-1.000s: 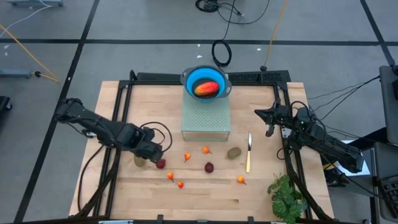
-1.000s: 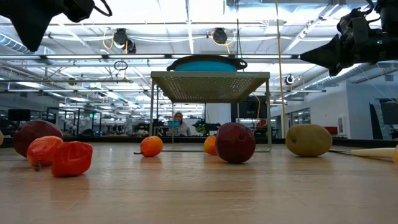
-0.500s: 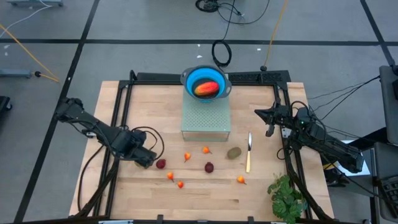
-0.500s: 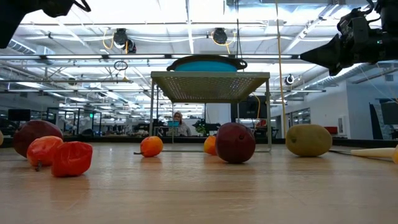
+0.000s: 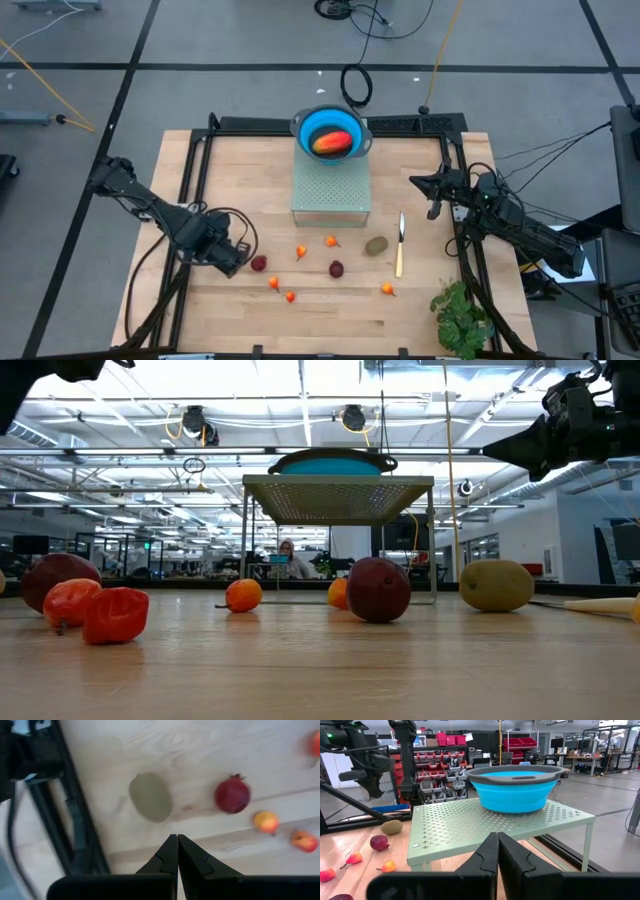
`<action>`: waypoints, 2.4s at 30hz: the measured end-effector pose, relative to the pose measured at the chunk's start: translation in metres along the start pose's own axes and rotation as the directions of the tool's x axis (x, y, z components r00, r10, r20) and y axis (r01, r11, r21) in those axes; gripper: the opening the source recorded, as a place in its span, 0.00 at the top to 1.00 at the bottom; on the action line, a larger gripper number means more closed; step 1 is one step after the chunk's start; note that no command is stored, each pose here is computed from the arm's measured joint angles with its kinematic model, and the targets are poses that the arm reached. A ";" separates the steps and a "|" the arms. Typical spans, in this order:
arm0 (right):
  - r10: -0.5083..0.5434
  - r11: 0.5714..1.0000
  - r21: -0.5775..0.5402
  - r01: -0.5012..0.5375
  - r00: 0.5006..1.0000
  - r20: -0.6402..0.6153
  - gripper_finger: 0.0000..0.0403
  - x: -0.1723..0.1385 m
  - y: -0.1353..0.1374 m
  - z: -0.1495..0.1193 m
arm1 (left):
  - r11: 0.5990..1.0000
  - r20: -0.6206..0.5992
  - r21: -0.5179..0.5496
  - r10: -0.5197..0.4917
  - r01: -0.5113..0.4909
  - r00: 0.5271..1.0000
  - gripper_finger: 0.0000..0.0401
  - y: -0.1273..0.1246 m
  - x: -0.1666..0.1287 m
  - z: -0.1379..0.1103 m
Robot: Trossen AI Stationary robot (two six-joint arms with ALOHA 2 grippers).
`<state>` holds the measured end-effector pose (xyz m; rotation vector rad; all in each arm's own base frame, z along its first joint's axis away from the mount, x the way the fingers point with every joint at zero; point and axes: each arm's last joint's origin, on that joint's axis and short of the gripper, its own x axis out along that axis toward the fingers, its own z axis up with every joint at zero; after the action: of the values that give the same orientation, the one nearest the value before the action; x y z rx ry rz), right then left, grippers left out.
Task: Pick & Place Fruit
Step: Put the kiwi into the blue strainer bowl on the shelf
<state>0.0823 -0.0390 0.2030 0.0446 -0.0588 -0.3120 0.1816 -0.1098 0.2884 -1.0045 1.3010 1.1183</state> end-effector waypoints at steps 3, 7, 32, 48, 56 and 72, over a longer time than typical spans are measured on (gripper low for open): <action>0.000 1.000 0.000 0.000 1.000 0.000 1.00 0.000 0.000 0.000 | 1.000 0.029 -0.007 -0.026 0.026 0.999 0.98 -0.002 0.000 0.001; 0.000 1.000 0.000 0.000 1.000 0.000 1.00 0.000 0.000 0.000 | 0.999 0.030 -0.035 -0.030 0.031 0.999 0.98 -0.004 0.003 0.000; -0.003 1.000 0.000 0.003 1.000 0.000 1.00 0.000 0.000 0.000 | 0.991 -0.018 -0.098 0.088 -0.089 0.996 0.98 0.018 0.062 0.004; -0.004 1.000 -0.023 0.004 1.000 0.000 1.00 0.000 0.000 0.000 | 0.994 -0.051 -0.104 0.011 -0.016 0.999 0.98 0.037 0.072 0.010; -0.004 1.000 -0.023 0.004 1.000 0.000 1.00 0.000 0.000 0.000 | 0.997 -0.044 -0.081 0.007 -0.011 0.999 0.98 0.037 0.072 0.010; -0.003 1.000 -0.022 0.003 1.000 0.000 1.00 0.000 0.000 0.000 | 0.999 -0.028 -0.016 -0.028 0.028 0.999 0.92 0.034 0.072 0.010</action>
<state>0.0823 -0.0391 0.2029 0.0225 -0.0550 -0.3159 0.1467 -0.0897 0.2190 -1.0502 1.2984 1.0984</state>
